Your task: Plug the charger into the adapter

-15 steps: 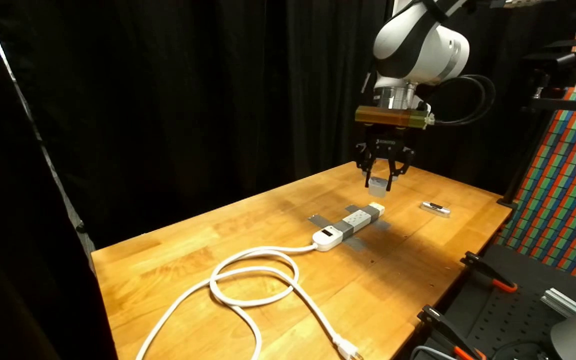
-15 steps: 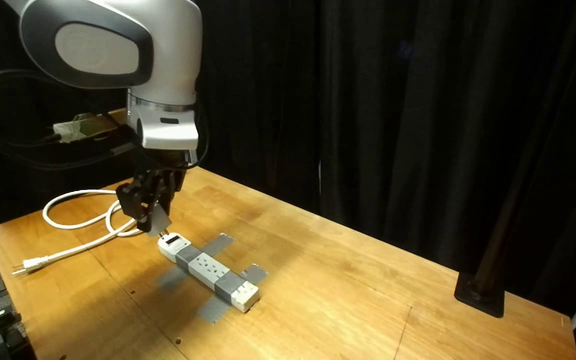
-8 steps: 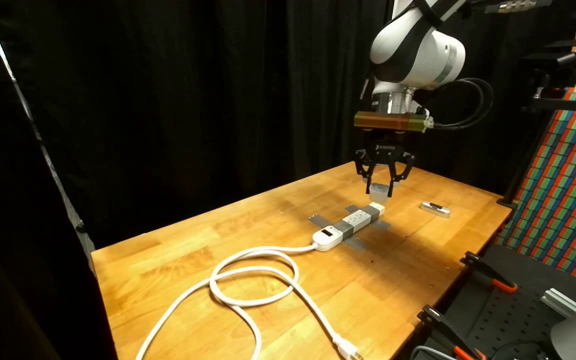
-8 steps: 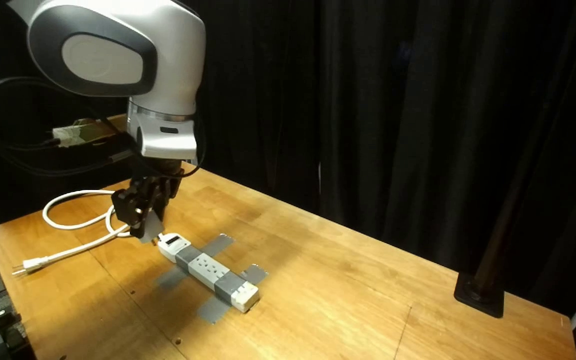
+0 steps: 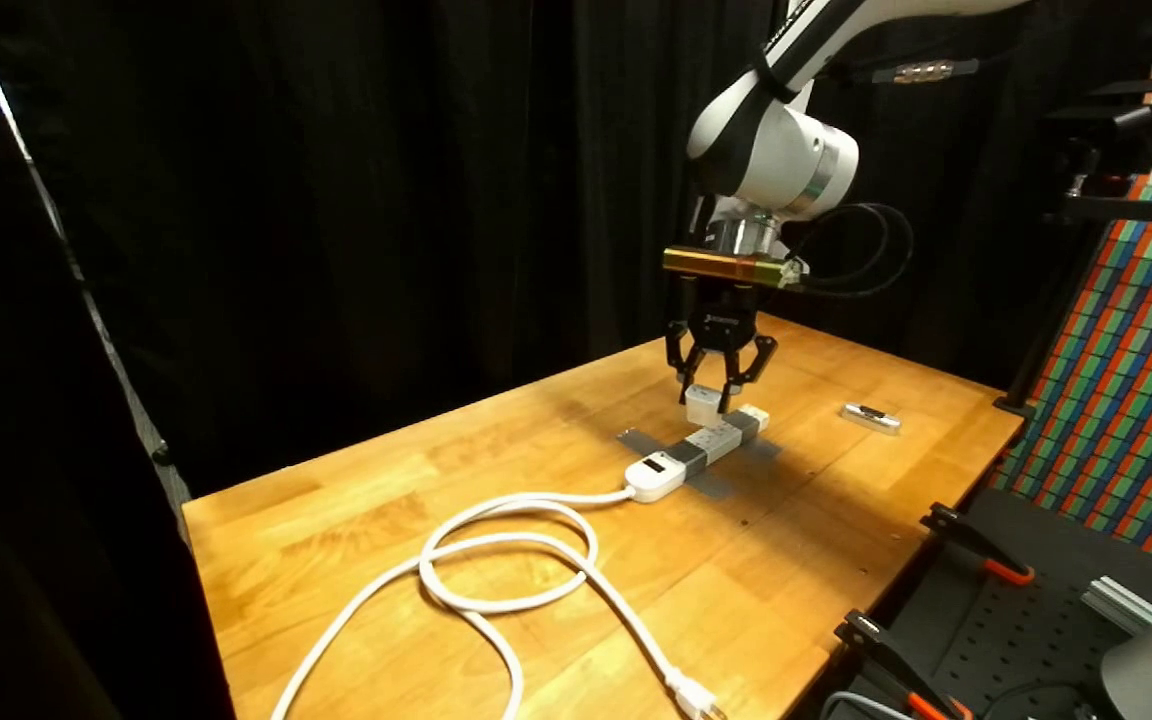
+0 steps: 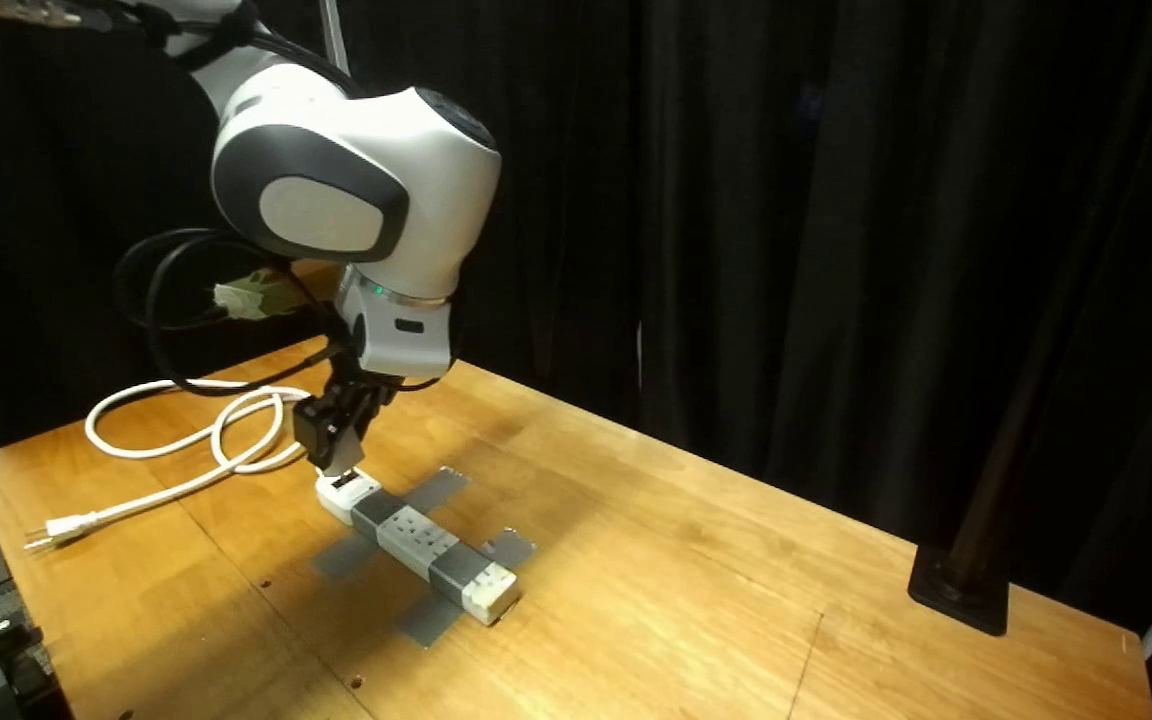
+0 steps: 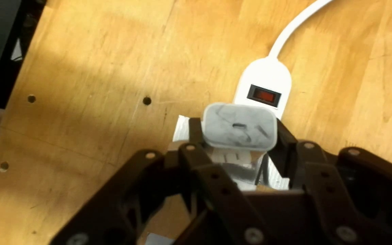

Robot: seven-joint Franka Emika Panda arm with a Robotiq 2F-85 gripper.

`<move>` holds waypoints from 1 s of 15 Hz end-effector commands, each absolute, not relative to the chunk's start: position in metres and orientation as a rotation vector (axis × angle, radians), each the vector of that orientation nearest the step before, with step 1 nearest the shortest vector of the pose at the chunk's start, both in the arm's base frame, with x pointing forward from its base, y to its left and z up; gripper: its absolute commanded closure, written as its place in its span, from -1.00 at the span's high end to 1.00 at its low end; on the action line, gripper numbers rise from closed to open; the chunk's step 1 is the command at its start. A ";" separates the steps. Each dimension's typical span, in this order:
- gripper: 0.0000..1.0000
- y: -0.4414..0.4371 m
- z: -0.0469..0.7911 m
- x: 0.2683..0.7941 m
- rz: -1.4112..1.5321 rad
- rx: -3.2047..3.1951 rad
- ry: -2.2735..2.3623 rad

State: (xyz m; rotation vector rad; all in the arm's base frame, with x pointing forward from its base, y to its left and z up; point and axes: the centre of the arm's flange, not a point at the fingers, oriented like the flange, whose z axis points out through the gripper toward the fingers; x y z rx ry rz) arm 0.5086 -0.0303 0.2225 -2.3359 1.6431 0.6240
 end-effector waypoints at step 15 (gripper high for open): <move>-0.54 -0.098 0.166 0.555 0.864 -2.159 1.737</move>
